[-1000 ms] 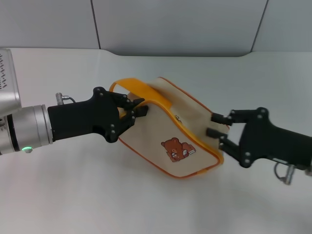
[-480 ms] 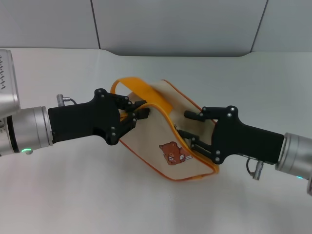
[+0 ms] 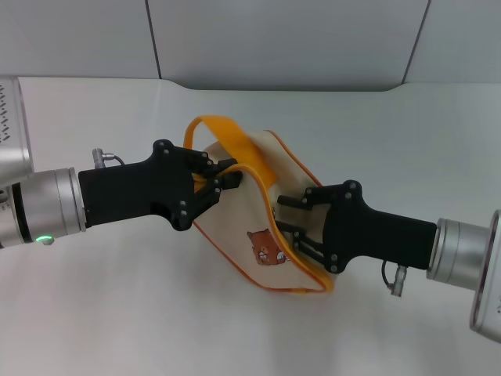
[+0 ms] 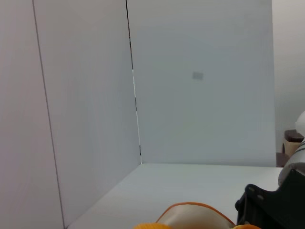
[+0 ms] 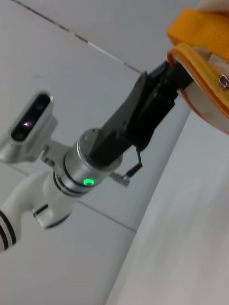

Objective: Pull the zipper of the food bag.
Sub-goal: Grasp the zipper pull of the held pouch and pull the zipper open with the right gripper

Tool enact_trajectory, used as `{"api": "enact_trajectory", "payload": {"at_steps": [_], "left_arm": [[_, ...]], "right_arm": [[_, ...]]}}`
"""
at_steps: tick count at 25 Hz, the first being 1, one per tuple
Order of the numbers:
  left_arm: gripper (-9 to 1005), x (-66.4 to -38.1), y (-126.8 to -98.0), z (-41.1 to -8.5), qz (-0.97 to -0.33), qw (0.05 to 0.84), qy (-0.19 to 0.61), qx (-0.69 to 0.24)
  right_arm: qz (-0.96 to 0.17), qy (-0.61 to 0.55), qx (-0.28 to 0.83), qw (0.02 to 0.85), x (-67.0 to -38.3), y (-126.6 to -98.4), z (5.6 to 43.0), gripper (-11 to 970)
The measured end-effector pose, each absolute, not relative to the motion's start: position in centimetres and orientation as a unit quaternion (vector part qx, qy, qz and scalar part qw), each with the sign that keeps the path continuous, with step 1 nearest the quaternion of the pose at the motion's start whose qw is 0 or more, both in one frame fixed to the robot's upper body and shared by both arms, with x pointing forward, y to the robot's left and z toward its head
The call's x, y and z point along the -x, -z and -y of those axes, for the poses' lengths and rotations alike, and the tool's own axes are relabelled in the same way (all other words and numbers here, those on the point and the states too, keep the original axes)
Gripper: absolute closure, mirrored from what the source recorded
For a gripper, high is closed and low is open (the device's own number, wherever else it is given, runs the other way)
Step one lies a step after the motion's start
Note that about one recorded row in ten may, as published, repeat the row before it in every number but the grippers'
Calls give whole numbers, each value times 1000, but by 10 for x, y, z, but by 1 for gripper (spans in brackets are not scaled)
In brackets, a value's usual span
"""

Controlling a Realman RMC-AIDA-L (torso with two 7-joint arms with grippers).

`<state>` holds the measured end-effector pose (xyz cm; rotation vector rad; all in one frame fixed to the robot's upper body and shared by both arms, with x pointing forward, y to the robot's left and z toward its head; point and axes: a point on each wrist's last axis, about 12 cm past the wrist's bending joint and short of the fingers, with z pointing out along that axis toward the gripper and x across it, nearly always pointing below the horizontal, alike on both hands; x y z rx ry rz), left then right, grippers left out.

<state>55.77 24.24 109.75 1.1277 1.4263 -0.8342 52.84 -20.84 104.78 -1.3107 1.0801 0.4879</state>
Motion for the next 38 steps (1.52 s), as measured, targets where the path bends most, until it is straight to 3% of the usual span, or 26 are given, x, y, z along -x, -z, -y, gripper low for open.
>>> {"api": "enact_trajectory", "payload": {"at_steps": [19,25,30,38], "left_arm": [[848,-561,-1100,-237,-595,540,353,-479],[840,-561,-1101,-238,-595,542,352,-478],[834,-561,-1100,-239,-597,541,352,-477],[823,-559,-1099,-240,-598,541,353,-475]], "right_arm": [[-456,-209,551,667,-537,-1061,206,666],[-432,-205,591,650,-528,-1054,203,670],[-441,-197,581,655,-526,-1050,206,830],[-436,-200,583,655,-523,-1049,204,926]]}}
